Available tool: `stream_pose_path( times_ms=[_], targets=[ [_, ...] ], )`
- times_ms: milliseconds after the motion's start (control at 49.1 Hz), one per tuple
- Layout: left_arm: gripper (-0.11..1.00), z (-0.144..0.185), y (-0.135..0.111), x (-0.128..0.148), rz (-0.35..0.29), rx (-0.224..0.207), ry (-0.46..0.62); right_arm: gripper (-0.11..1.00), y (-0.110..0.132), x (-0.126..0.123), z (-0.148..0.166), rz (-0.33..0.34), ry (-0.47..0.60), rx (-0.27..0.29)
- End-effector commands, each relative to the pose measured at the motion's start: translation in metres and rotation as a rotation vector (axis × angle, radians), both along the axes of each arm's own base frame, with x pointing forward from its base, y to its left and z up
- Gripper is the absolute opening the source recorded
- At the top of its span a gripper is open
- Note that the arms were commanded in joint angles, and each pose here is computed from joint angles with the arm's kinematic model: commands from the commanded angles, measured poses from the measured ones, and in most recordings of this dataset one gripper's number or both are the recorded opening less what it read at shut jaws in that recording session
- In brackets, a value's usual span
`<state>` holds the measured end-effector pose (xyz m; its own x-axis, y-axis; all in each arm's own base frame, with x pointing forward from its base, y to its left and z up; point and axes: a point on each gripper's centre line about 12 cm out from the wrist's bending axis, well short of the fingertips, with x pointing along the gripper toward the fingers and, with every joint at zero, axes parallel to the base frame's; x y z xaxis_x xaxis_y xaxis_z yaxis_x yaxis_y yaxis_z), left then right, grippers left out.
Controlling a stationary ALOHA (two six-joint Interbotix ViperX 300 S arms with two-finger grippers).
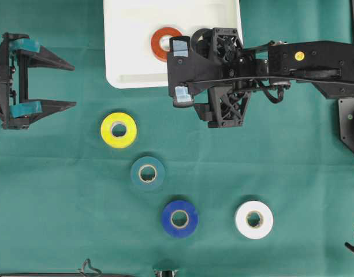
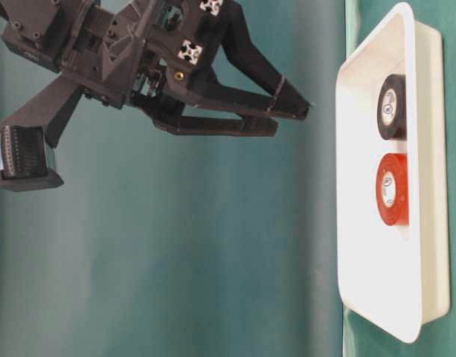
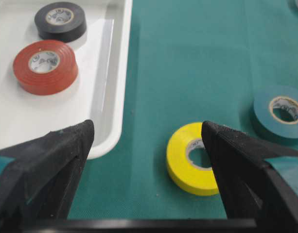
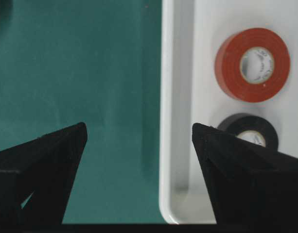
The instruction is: Pick up the tape from a random location and place it into the white case.
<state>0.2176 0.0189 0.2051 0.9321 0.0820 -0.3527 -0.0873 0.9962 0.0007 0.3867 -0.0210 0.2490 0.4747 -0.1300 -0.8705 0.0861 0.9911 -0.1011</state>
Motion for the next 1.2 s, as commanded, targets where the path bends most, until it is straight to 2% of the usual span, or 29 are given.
stream_pose_path(
  times_ms=[0,244,570,774,977,1181],
  targets=[
    [0.97,0.007,0.000,0.004,0.000,-0.001,-0.020,0.87,0.001,-0.003,0.013,0.006,-0.037,-0.003],
    [0.97,0.007,0.000,0.003,0.001,-0.002,-0.014,0.87,0.002,-0.029,0.029,0.010,-0.116,-0.001],
    [0.97,0.006,0.000,0.003,0.000,-0.002,-0.012,0.87,0.006,-0.089,0.041,0.007,-0.346,0.034],
    [0.97,0.006,0.000,0.003,0.001,-0.002,-0.012,0.87,0.005,-0.122,0.016,0.009,-0.473,0.051],
    [0.97,0.006,0.000,0.003,0.004,-0.009,-0.013,0.87,0.008,-0.141,-0.004,0.024,-0.593,0.075],
    [0.97,0.004,0.000,0.002,0.007,-0.023,0.003,0.87,0.006,-0.151,-0.036,0.007,-0.609,0.098]
  ],
)
